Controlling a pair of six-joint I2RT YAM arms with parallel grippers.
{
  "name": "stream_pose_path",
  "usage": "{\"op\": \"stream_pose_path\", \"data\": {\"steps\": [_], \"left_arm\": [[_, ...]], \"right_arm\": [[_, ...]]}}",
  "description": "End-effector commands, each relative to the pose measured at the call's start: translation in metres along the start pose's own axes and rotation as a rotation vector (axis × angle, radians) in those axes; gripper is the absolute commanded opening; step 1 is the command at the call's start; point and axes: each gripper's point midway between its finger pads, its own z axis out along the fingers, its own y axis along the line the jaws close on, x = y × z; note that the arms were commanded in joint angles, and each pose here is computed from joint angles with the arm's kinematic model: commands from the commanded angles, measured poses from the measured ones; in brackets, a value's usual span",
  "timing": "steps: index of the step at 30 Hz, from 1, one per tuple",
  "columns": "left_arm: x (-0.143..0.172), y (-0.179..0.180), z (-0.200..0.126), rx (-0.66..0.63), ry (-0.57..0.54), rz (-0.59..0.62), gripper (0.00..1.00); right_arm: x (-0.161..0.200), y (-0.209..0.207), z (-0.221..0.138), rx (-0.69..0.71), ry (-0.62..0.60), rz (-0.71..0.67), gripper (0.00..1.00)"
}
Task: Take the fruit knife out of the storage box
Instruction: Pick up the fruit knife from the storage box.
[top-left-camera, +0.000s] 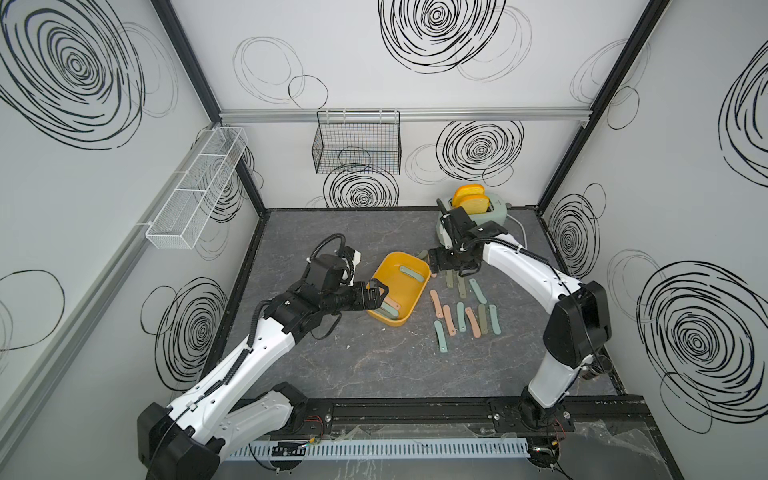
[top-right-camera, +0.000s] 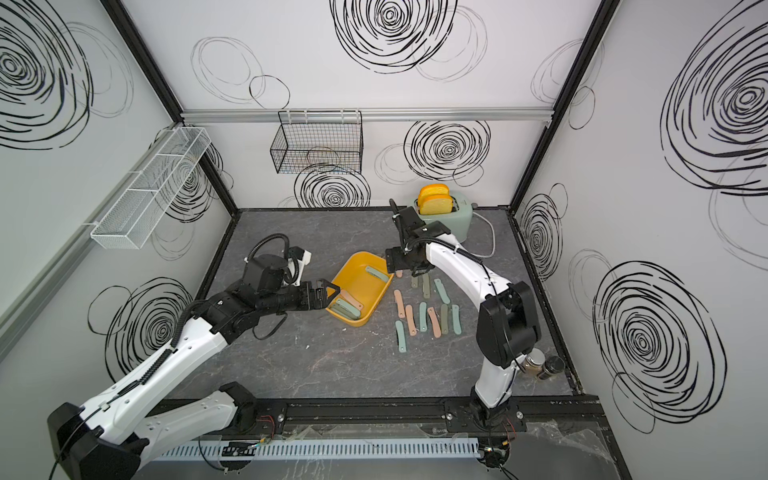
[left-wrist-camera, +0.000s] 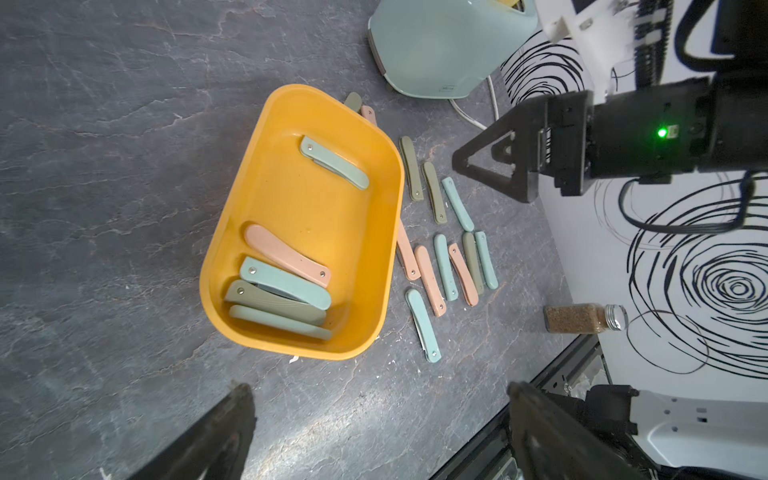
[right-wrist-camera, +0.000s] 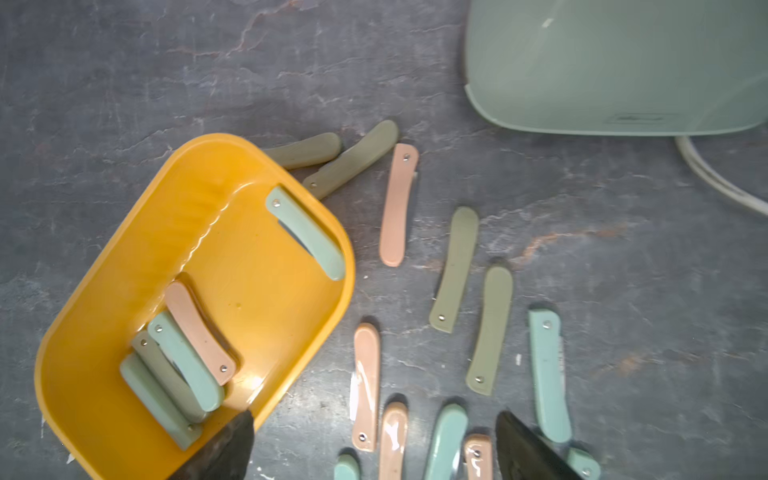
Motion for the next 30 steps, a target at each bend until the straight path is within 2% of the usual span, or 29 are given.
{"op": "stream_pose_path", "data": {"steps": [1, 10, 22, 30], "left_arm": [[0.007, 0.011, -0.009, -0.016, -0.002, -0.016, 0.98], [0.031, 0.036, -0.029, -0.072, -0.014, -0.074, 0.98], [0.048, 0.053, -0.045, -0.121, -0.025, -0.116, 0.98], [0.054, 0.058, -0.048, -0.138, -0.023, -0.127, 0.98]], "right_arm": [[-0.001, 0.028, 0.011, -0.015, 0.018, -0.043, 0.95], [0.007, 0.099, 0.060, -0.017, 0.069, -0.232, 0.93], [0.028, 0.136, 0.106, -0.013, 0.133, -0.356, 0.55], [0.046, 0.142, 0.125, -0.018, 0.178, -0.379, 0.48]]}}
